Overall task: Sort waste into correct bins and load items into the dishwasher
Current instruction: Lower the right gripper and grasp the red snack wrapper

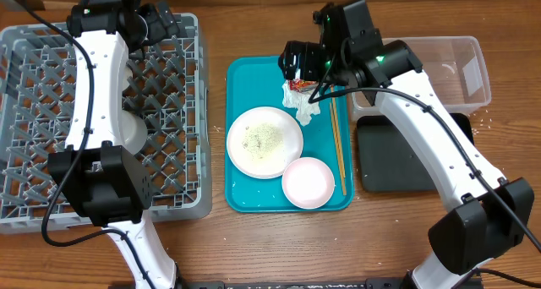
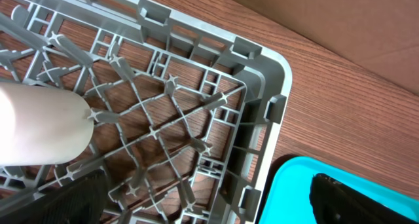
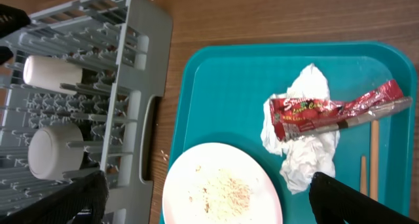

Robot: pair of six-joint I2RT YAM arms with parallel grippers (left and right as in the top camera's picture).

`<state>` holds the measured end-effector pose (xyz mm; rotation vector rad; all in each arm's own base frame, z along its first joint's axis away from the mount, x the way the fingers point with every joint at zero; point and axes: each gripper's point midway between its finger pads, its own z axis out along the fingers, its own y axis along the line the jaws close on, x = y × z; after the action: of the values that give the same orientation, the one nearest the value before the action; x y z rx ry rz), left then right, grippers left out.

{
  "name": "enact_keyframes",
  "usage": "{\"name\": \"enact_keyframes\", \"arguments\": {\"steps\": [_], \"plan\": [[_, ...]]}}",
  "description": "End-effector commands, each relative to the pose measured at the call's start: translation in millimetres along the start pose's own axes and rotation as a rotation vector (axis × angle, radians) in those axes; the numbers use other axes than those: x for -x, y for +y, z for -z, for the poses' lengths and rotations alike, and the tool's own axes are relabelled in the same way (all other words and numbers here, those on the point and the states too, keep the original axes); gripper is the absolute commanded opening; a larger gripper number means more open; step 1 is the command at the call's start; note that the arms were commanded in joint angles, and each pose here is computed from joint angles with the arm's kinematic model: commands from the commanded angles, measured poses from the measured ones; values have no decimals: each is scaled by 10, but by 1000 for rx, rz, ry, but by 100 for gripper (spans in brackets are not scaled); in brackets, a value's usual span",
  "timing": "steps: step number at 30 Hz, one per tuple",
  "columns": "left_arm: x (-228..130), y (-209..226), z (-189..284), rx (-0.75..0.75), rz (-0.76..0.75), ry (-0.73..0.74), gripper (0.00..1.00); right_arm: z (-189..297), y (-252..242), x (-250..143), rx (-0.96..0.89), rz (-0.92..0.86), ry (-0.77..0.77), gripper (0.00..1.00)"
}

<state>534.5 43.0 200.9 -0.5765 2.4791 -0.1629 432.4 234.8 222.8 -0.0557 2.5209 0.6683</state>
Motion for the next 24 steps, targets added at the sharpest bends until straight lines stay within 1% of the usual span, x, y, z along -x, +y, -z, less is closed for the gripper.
{"name": "enact_keyframes", "arguments": {"steps": [1, 13, 18, 24], "plan": [[83, -8, 101, -3, 18, -31, 100, 95, 82, 142, 14, 15, -50, 100], [83, -8, 101, -3, 18, -31, 100, 105, 213, 359, 62, 40, -143, 100], [83, -8, 101, -3, 18, -31, 100, -61, 166, 286, 49, 47, -147, 100], [83, -8, 101, -3, 18, -31, 100, -302, 33, 171, 19, 37, -109, 100]]}}
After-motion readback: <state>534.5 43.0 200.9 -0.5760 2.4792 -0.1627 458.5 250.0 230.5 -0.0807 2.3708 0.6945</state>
